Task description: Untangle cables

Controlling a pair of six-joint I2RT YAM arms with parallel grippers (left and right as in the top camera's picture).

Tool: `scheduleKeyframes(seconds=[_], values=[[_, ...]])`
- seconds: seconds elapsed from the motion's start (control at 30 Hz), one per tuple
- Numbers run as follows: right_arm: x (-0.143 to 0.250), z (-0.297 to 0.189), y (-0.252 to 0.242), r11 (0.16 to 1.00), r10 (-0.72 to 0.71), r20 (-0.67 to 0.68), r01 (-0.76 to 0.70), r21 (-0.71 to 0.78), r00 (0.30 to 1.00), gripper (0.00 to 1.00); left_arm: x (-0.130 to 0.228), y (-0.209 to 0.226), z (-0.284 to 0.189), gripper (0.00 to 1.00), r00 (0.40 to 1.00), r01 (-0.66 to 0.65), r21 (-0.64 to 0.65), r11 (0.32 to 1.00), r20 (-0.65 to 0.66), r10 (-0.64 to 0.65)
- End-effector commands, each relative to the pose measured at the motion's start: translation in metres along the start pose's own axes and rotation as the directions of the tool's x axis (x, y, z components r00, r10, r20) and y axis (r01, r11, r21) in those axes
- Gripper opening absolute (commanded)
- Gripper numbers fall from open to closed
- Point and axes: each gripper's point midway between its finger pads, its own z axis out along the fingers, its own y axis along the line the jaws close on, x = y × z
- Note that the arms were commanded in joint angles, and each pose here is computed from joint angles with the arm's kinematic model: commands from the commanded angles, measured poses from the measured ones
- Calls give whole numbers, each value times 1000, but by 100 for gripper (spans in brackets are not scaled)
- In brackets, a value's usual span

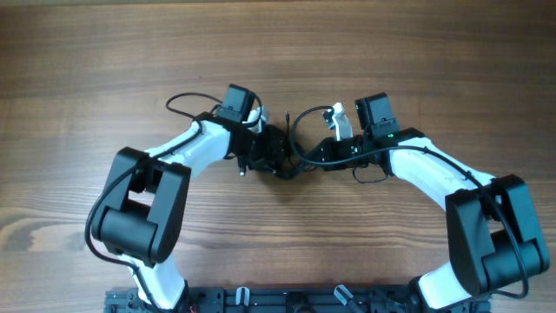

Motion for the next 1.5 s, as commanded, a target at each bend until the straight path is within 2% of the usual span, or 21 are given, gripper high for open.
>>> scheduleKeyframes(seconds=[0.0,0.1,0.13,0.17,0.23,0.27,0.37,0.47,0.53,0.7,0.8,0.83,0.87,0.9,0.93,1.0,1.03,1.07,1.13,1.33,1.47], values=[[3,1,8,999,-29,-13,28,-38,999,4,3,51,22,56,997,-41,-271,962,49,57],[3,1,8,999,-29,-12,29,-38,999,4,6,49,24,55,996,-58,-284,957,48,75],[3,1,8,999,-29,-13,29,-38,999,4,8,48,26,49,996,-64,-286,956,41,79],[3,1,8,999,-30,-12,29,-38,999,4,10,48,26,39,996,-64,-290,955,34,77],[3,1,8,999,-30,-12,29,-38,999,4,14,50,26,11,997,-60,-297,953,22,69],[3,1,8,999,-30,-12,29,-38,999,4,16,51,25,4,998,-57,-303,951,14,65],[2,1,3,1000,-26,-8,26,-8,1000,4,11,52,15,4,999,-34,-300,953,30,45],[1,0,-17,994,21,7,-21,107,1000,4,-8,29,-23,4,993,-16,-211,977,111,40],[1,0,-17,994,20,7,-21,106,1000,4,-18,18,-52,4,985,0,-156,988,171,27],[11,-1,-26,986,63,-21,-59,156,998,4,-18,22,-74,4,983,42,-131,991,185,-17],[37,-13,-63,895,255,-25,-227,383,967,4,-16,21,-75,4,985,49,-114,992,170,-29],[55,-23,-78,834,322,-40,-263,486,946,7,-14,22,-74,4,986,52,-118,992,165,-32],[63,-27,-82,812,343,-53,-268,519,938,13,-13,23,-74,4,987,56,-122,991,159,-36],[70,-30,-84,799,359,-68,-269,538,931,13,-12,23,-74,4,987,57,-124,991,156,-37],[71,-29,-82,803,362,-74,-271,531,929,8,-12,23,-74,4,987,58,-123,991,155,-38],[67,-20,-65,883,288,-132,-210,420,949,4,-10,20,-73,4,989,50,-111,993,145,-33],[60,-11,-45,946,197,-168,-143,291,966,4,-6,15,-71,15,991,38,-98,994,132,-25],[56,-8,-36,965,167,-166,-126,231,972,4,-2,10,-67,31,993,16,-96,995,120,-5],[50,-7,-35,967,163,-145,-128,220,976,4,6,3,-60,38,994,-38,-102,994,95,48],[44,-4,-27,977,153,-133,-130,172,979,4,14,3,-26,48,982,-181,-144,973,30,187],[44,-4,-27,976,154,-133,-131,172,979,4,3,10,-8,57,923,-367,-228,902,31,383]])
